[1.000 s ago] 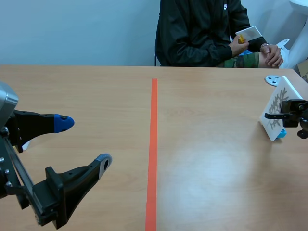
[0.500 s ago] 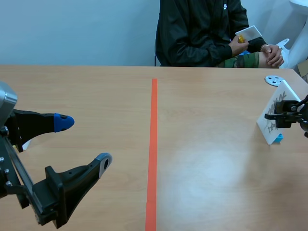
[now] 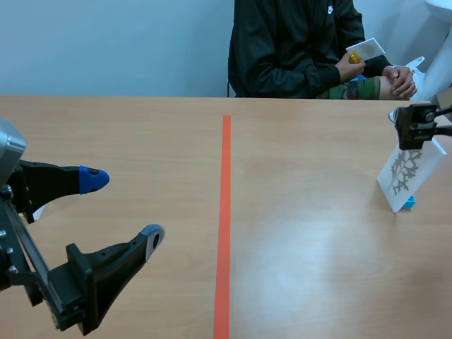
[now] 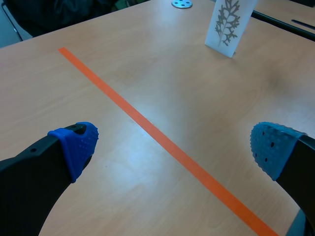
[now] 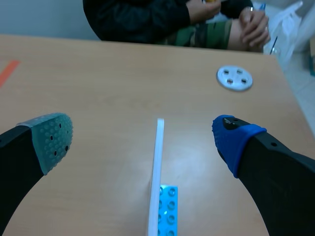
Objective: Sort the leaf by its shape. The table is split by an orange tape line. A compound leaf with several leaflets goes to the left side, a simple leaf with one blade goes to the right side. Return to the home posture when a red brick is placed on the table.
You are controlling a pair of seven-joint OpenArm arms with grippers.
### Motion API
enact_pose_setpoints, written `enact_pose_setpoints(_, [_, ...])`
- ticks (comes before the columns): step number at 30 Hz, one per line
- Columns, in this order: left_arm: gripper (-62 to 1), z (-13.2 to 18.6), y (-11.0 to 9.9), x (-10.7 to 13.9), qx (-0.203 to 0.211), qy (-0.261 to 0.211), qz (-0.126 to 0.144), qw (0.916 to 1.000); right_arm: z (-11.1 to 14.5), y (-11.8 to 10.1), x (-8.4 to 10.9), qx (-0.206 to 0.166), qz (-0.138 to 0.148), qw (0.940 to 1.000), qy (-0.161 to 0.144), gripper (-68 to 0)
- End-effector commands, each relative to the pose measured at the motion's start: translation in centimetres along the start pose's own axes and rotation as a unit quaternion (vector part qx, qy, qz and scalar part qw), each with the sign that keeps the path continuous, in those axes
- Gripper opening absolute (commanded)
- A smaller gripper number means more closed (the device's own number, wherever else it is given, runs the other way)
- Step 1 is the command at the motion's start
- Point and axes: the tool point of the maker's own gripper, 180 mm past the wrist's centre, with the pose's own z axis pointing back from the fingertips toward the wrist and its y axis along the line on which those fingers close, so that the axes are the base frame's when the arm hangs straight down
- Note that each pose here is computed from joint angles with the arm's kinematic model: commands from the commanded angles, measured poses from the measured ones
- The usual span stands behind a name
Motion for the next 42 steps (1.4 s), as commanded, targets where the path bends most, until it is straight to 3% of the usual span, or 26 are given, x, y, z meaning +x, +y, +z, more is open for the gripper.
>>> enact_pose_setpoints(1, [1.4, -0.1, 0.0, 0.6, -0.001, -0.013, 0.001, 0.9999, 0.7, -1.0, 2.8, -0.005, 0.01, 0.9994, -0.032, -9.5])
enact_pose_setpoints(7, [1.4, -0.1, 0.0, 0.6, -0.001, -0.013, 0.001, 0.9999, 2.7, 1.3, 4.8, 0.035, 0.02, 0.9981, -0.046, -0.3])
enact_pose_setpoints(13, [1.4, -0.1, 0.0, 0.6, -0.001, -0.014, 0.001, 0.9999, 5.1, 5.2, 5.2, 0.09, 0.035, 0.9947, -0.037, 0.4])
enact_pose_setpoints(21, [1.4, -0.1, 0.0, 0.7, -0.001, -0.014, 0.001, 0.9999, 9.4, 10.7, 4.2, 0.165, 0.039, 0.9855, -0.017, 0.4])
enact_pose_setpoints(30, [1.4, -0.1, 0.0, 0.7, -0.001, -0.014, 0.001, 0.9999, 13.4, 14.9, 2.4, 0.213, 0.018, 0.9769, 0.011, 0.4])
enact_pose_setpoints(42, [1.4, -0.1, 0.0, 0.7, -0.001, -0.014, 0.001, 0.9999, 15.1, 17.5, 0.5, 0.244, -0.005, 0.969, 0.039, 0.4])
